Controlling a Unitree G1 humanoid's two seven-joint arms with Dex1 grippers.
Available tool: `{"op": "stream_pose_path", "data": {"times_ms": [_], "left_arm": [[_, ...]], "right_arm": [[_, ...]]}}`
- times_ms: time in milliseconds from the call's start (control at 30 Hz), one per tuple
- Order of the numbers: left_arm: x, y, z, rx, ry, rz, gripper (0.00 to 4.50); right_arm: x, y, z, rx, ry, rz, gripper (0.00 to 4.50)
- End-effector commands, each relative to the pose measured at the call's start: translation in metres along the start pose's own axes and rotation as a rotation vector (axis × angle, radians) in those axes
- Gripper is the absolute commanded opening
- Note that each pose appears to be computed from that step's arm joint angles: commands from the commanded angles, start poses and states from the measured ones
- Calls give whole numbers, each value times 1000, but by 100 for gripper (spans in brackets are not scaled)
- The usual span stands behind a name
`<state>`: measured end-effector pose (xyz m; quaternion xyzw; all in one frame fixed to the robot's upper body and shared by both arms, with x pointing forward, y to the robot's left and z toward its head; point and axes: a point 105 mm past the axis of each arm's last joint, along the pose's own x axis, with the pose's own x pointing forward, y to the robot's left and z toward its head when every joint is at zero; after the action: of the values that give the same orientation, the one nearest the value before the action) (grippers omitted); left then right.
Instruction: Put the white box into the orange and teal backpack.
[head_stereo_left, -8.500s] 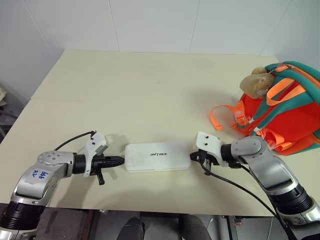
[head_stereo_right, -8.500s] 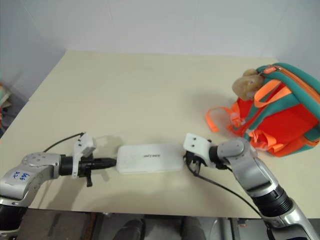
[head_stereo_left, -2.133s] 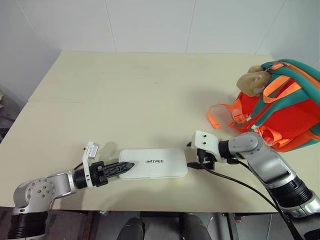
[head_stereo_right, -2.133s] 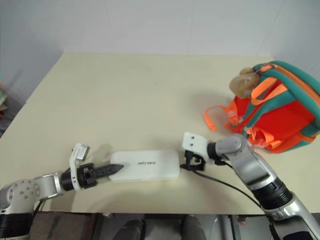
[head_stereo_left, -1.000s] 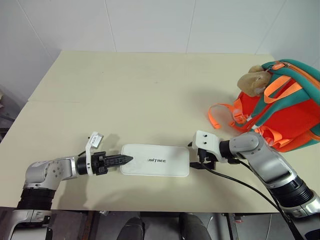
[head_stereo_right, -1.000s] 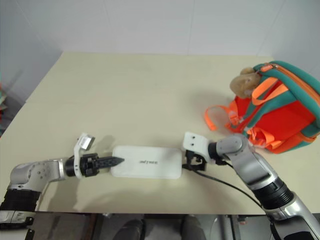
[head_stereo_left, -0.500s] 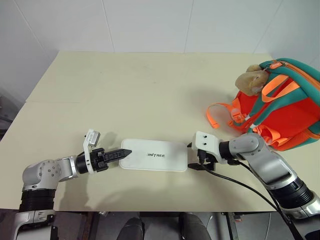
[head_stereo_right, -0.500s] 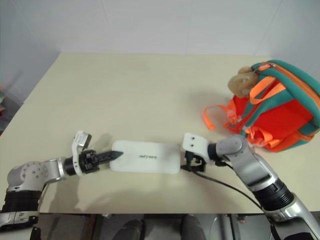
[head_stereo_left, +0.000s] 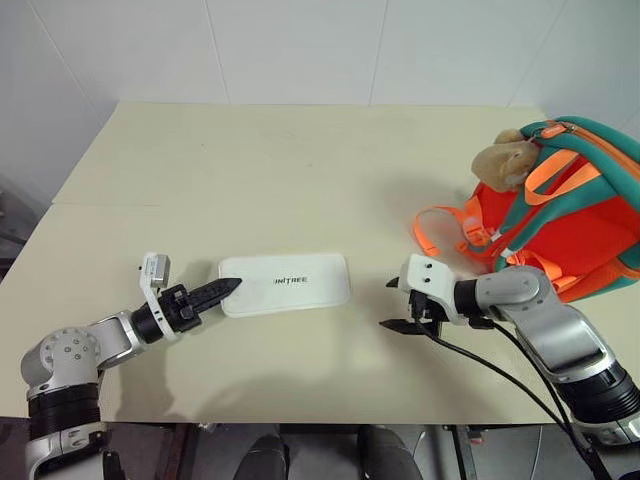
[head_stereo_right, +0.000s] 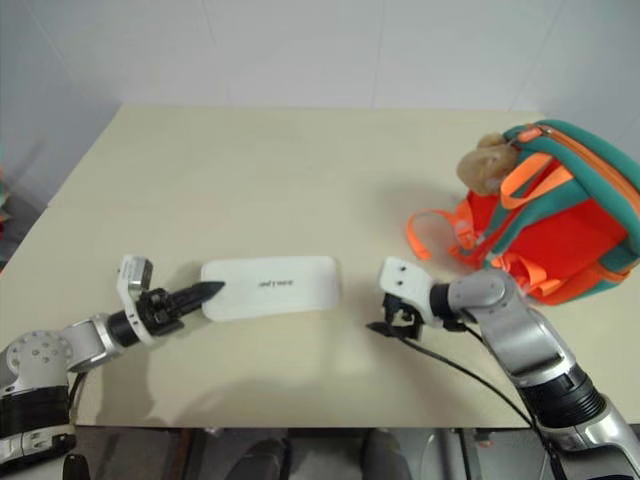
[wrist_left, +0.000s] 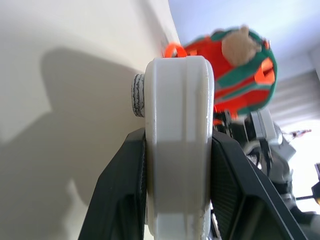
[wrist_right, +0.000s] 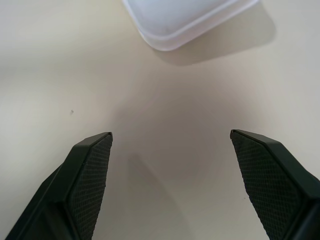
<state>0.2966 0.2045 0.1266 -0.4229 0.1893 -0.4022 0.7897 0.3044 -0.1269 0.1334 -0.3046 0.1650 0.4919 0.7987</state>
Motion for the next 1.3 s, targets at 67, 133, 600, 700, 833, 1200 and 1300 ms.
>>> {"op": "stream_pose_path", "data": {"times_ms": [67, 133, 600, 700, 833, 1200, 1300], "left_arm": [[0, -17, 9, 21, -76, -63, 132], [2, -19, 9, 18, -88, -69, 132], [32, -30, 22, -16, -118, -143, 130], [39, -33, 20, -22, -82, -159, 130], [42, -35, 23, -23, -79, -170, 130], [38, -36, 20, -23, -70, -163, 130], [37, -35, 19, -20, -72, -155, 130]], "right_arm": [[-18, -16, 18, 25, -108, -152, 450], [-25, -27, 28, 57, -183, -256, 450], [-94, -6, 24, 279, -452, -550, 450], [-117, -9, 13, 299, -470, -656, 450], [-141, -19, -6, 340, -468, -812, 450], [-154, -49, -37, 399, -467, -981, 450], [-150, -62, -41, 412, -475, -1000, 450]]}}
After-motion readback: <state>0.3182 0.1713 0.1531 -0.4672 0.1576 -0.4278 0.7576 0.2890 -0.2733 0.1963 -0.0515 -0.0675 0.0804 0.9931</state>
